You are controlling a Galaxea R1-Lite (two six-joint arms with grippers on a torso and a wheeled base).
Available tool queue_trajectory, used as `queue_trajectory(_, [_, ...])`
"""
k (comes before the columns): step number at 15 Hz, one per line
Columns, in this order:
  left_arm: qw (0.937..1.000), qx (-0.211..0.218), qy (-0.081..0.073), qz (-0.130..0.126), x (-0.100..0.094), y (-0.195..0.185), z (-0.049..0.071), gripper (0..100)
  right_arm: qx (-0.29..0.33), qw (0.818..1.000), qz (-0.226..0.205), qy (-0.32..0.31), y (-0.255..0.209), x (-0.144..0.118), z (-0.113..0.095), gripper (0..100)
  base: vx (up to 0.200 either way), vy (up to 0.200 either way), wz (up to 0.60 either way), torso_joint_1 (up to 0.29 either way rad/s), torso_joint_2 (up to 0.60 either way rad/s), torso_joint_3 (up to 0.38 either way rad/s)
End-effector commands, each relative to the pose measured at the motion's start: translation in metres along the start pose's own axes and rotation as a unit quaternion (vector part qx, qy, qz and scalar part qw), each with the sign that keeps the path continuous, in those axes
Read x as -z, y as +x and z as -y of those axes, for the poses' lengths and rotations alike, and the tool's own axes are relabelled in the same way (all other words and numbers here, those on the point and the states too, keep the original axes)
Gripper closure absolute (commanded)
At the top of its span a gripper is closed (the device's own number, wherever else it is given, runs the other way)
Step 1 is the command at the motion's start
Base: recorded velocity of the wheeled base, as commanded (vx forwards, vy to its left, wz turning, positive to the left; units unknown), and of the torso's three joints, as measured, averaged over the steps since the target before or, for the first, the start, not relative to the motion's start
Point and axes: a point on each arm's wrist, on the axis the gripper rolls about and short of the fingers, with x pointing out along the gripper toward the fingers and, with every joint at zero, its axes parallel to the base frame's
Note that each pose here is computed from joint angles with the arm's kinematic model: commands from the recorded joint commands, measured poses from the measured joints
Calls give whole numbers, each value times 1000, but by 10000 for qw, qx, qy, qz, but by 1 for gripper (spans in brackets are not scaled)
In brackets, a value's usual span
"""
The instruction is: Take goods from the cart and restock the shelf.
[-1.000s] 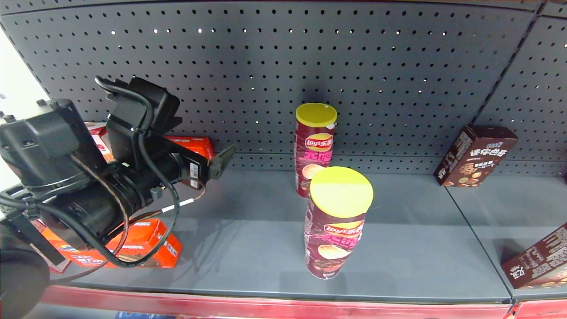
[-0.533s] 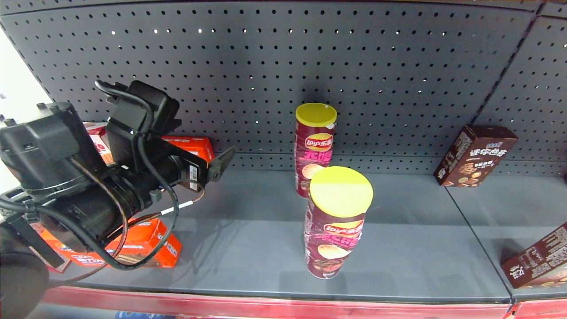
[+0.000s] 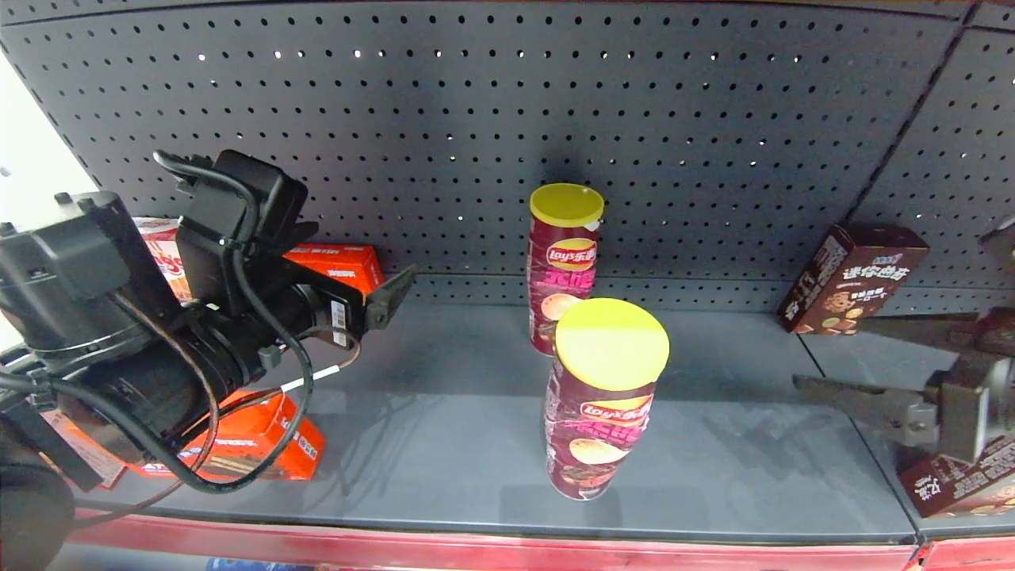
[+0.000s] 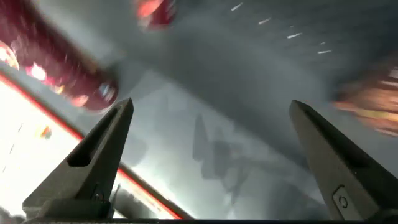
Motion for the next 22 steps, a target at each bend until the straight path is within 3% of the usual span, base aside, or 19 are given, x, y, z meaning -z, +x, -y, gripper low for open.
queue_trajectory(1, [10000,-25,-3,14,-1,-1,-1,0,-315,9984,-471,-42,31,8,-7,0,0,0,0,0,0,0])
queue_trajectory(8, [9999,-108,29,-31,2,-2,-7,0,-981,9896,-1017,-253,71,18,-35,0,0,0,0,0,0,0])
queue_trajectory(22, [9999,-108,37,-31,2,0,-7,0,-1244,9868,-970,-377,112,3,-51,0,0,0,0,0,0,0])
